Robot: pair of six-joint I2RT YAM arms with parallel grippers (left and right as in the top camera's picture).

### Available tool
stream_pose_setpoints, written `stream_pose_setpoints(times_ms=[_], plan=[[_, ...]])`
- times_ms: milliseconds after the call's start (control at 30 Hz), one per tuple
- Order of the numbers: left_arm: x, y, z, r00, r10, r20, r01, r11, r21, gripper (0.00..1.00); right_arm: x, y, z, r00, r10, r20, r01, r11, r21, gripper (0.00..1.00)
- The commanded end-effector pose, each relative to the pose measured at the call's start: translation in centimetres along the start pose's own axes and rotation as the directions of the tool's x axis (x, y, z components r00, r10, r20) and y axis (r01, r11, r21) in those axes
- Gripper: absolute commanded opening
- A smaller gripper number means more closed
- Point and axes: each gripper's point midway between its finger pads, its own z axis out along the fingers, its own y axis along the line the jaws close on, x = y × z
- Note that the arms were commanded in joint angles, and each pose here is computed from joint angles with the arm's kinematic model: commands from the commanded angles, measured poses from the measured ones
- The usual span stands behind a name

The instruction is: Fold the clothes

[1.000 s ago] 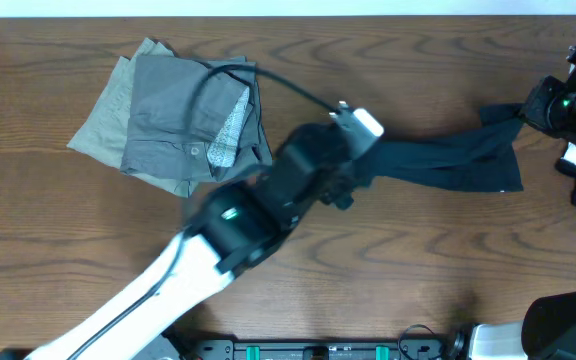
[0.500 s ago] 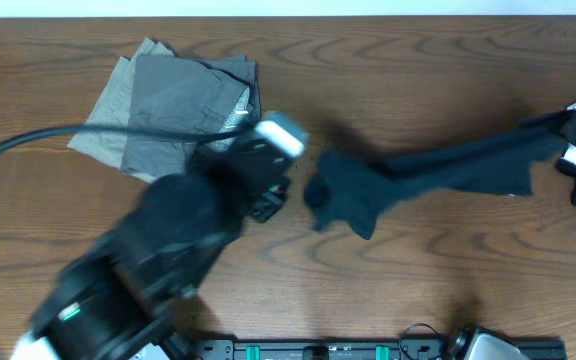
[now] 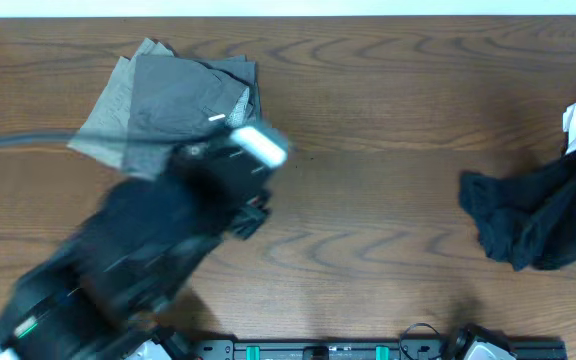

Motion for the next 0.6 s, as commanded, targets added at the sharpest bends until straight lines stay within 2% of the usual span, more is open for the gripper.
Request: stream_pose_setpoints(times_ms=[0, 133, 233, 433, 567], plan=[[2.1, -3.9, 4.5, 0.993, -0.011, -0.121, 0.029, 0.988, 0.151, 0.23, -0.1, -0.3, 0.8, 1.000, 0.025, -0.018, -0.025, 1.000, 0.010, 0.01], [4.0, -9.8, 9.3, 0.976, 0.012, -0.216, 0.074, 0.921, 0.382, 0.37, 0.1, -0.3, 2.0, 0.998, 0.031, -0.053, -0.031, 1.000, 0.004, 0.01], [5.8, -14.0, 12.7, 0.960, 0.028, -0.278, 0.128, 0.840, 0.528, 0.38, 0.3, 0.5, 2.8, 0.996, 0.027, -0.085, -0.032, 0.998, -0.049, 0.01], [9.5, -17.3, 18.3, 0.930, 0.055, -0.363, 0.177, 0.799, 0.574, 0.38, -0.3, 3.1, 2.8, 0.996, -0.056, -0.067, 0.041, 0.979, -0.202, 0.01], [9.7, -19.7, 19.0, 0.934, 0.046, -0.354, 0.217, 0.715, 0.664, 0.41, -1.1, 4.6, 2.5, 0.997, -0.070, -0.030, 0.059, 0.959, -0.279, 0.01]])
